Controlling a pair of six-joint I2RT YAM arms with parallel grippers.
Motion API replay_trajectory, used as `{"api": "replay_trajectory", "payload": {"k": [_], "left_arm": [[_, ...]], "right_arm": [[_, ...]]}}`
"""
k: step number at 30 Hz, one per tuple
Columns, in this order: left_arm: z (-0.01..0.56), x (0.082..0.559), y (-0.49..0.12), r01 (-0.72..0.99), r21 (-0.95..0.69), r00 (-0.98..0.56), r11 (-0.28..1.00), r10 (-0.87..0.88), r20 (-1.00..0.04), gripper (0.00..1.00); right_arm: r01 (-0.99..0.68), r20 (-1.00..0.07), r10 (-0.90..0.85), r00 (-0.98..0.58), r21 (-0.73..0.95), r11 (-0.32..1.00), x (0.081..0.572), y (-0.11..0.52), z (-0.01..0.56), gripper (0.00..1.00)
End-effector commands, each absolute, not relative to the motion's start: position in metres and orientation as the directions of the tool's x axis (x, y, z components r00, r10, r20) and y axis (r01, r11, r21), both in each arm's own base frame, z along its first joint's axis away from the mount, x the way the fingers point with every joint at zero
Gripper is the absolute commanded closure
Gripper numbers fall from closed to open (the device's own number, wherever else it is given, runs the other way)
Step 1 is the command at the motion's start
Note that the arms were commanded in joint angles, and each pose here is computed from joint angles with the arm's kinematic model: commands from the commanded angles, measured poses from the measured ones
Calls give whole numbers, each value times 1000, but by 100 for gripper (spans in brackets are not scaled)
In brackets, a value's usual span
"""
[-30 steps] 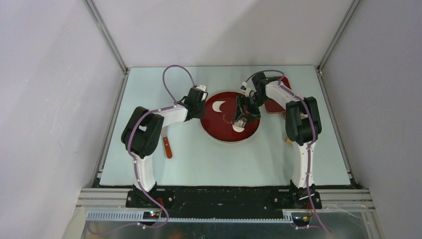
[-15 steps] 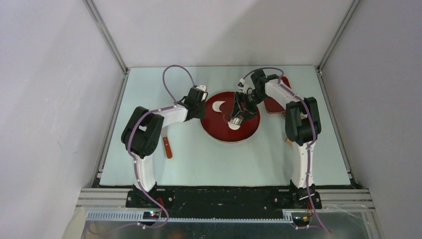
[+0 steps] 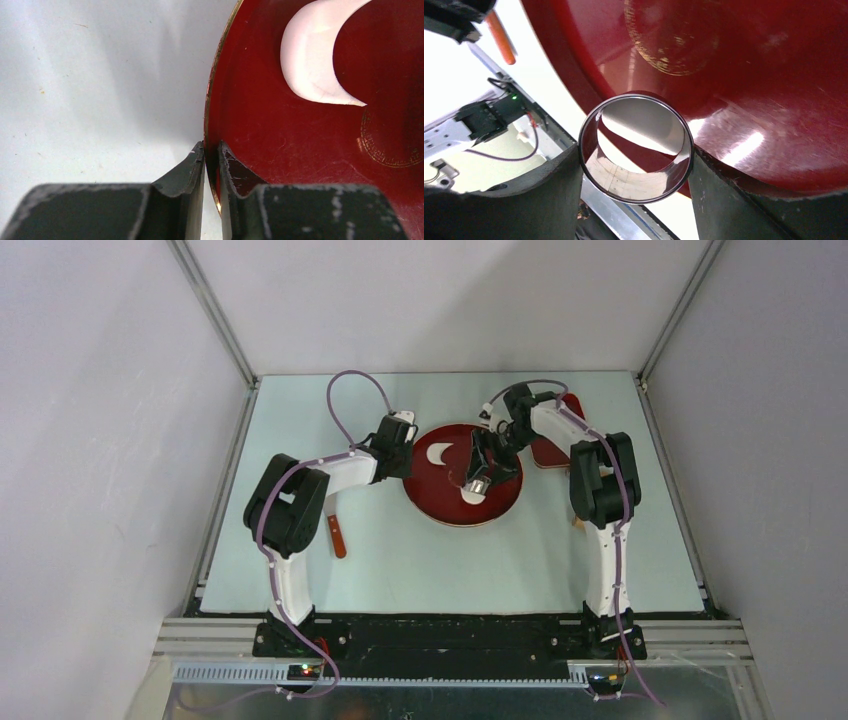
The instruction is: Roll out the dumpling wrappers from the dough
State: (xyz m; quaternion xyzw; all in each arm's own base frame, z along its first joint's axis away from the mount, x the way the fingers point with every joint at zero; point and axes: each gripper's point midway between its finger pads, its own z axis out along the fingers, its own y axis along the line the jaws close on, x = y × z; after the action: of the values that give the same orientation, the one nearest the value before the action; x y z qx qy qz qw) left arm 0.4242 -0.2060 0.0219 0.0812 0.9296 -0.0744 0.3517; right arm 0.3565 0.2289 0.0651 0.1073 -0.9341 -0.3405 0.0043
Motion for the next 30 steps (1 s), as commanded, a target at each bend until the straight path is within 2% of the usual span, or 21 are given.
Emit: {"api": "replay_trajectory", "payload": {"k": [1,6,8,12,14,16,19,22,26,30], "left_arm": [[33,436,-210,193,-101,-719,976,71,-691,80],[34,436,-210,192,-102,-719,976,70,-691,80],[34,436,-210,194,-101,-719,976,71,-692,80],[33,436,-210,192,-102,-719,976,70,-691,81],[33,436,-209,191,-99,-719,977,70,-692,80],[34,437,-209,191,-99,-717,977,70,-693,80],[33,436,-209,191,-101,-720,977,69,-691,80],[34,436,-210,192,-103,-719,976,68,-692,81],[34,436,-210,193,-102,-718,976,69,-692,81],[34,436,-210,194,-103,-718,976,69,-693,80]], "right_arm": [[-245,-142,-211,-967,741,625,359,244,112,100],[-264,-167,-216,-962,768,584,356,248,126,100],[-257,-158,-211,-965,737,625,357,245,117,100],[-222,-95,-202,-975,496,839,366,211,58,100],[-231,-89,-214,-973,440,868,368,203,46,100],[-269,-132,-235,-963,442,856,372,209,58,100],[-365,-253,-280,-926,415,833,380,220,93,100],[-397,-284,-290,-914,475,785,377,233,121,100],[-490,-368,-380,-849,276,827,386,221,130,100],[-505,-339,-412,-846,257,824,378,220,133,100]]}}
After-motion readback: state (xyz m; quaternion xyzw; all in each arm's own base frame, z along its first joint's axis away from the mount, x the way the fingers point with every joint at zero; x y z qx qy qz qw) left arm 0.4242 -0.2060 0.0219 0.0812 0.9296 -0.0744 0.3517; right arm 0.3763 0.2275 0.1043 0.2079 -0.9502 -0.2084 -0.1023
